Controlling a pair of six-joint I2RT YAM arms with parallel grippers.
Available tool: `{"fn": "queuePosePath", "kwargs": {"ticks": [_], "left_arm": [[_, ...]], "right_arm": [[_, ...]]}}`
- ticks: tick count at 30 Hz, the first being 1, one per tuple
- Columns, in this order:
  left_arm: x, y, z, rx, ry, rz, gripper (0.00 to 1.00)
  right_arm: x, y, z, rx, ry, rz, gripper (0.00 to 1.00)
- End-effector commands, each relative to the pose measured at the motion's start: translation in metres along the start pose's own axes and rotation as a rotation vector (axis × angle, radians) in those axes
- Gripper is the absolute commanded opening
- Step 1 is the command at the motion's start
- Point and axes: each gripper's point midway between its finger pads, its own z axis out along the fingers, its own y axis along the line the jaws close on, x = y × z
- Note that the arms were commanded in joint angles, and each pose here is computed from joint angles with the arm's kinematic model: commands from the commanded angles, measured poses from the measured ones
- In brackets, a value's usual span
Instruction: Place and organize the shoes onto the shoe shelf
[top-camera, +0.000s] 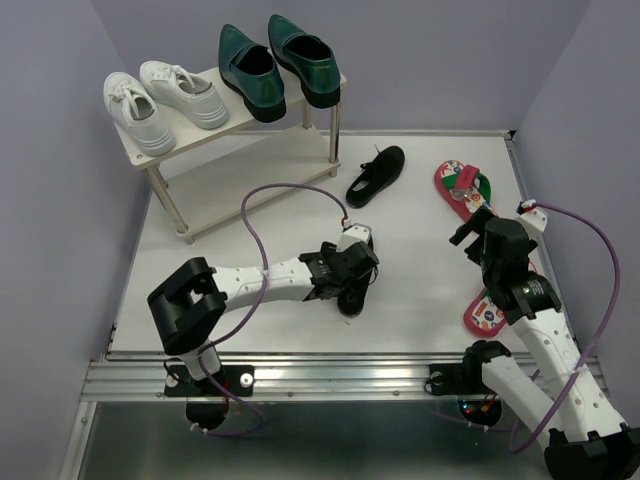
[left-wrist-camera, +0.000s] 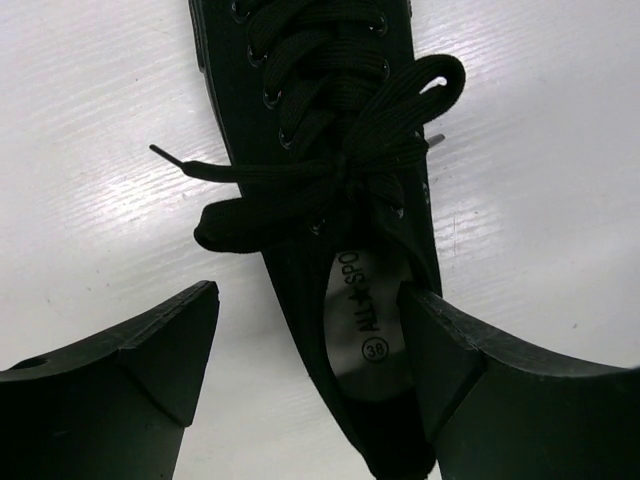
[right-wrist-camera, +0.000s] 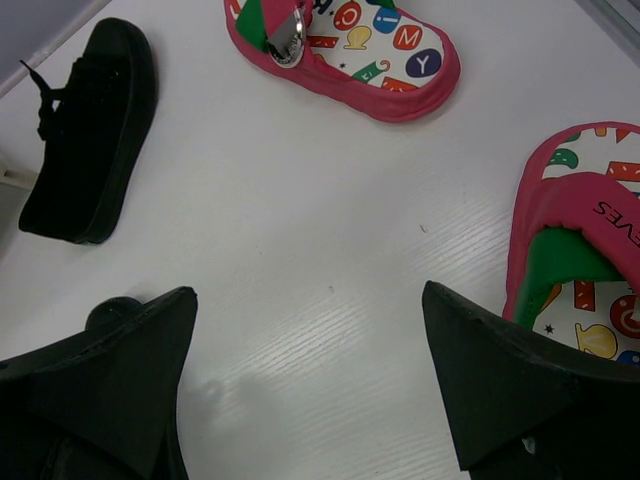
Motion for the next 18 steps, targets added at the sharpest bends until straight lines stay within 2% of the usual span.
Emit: {"fn": "queuePosePath", "kwargs": {"ticks": [1,5,12,15,18], "left_arm": [[-0.024,-0.001,-0.031,-0.001,-0.057,-0.034,0.84],[-0.016,0.002,-0.036,-0.003,-0.038,-0.039,0.82],[0.011,0.004,-0.015,-0.05,0.035,-0.046,0.73],[0.019,0.001,-0.005,-0.047,0.049,-0.055,0.68],[0.029,0.002,0.004,-0.068,0.078,-0.058,0.58]], "right_arm": [[-0.009,0.001,0.001,-0.005,-0.047,0.008,1.0],[-0.006,0.001,0.003,-0.003,-0.038,0.006,1.0],[-0.003,0.002,0.006,-0.009,-0.034,0.006,1.0],[-0.002,0.003,0.007,-0.012,-0.03,0.005,1.0],[-0.002,0.004,0.007,-0.012,-0.027,0.006,1.0]]}}
